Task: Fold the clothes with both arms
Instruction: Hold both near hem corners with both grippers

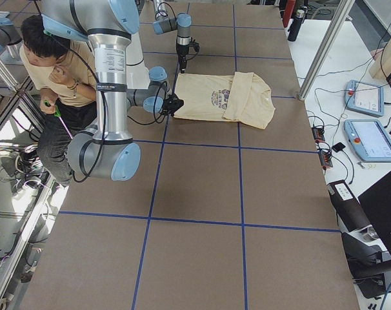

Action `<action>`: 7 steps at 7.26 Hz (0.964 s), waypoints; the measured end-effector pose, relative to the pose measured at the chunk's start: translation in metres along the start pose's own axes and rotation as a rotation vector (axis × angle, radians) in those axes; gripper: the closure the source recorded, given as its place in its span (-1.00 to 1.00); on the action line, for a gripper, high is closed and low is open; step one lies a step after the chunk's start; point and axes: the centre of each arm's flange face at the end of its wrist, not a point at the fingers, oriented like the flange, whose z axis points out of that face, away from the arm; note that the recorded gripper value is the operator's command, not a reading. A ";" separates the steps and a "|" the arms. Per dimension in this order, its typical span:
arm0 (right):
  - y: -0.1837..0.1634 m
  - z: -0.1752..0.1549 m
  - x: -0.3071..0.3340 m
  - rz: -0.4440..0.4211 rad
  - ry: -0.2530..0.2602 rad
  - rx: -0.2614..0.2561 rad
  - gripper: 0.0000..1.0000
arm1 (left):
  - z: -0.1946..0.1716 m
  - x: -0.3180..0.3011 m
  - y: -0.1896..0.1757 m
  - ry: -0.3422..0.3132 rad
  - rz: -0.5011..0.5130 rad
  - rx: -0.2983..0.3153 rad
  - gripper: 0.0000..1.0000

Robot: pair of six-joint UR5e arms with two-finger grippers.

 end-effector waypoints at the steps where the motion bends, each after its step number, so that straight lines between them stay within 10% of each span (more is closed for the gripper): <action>1: 0.000 0.000 0.000 0.000 0.000 0.000 1.00 | 0.001 0.000 0.002 -0.001 0.002 -0.003 -0.03; 7: 0.000 0.000 0.000 0.000 0.000 0.000 1.00 | 0.009 -0.001 0.006 -0.013 0.005 -0.011 0.17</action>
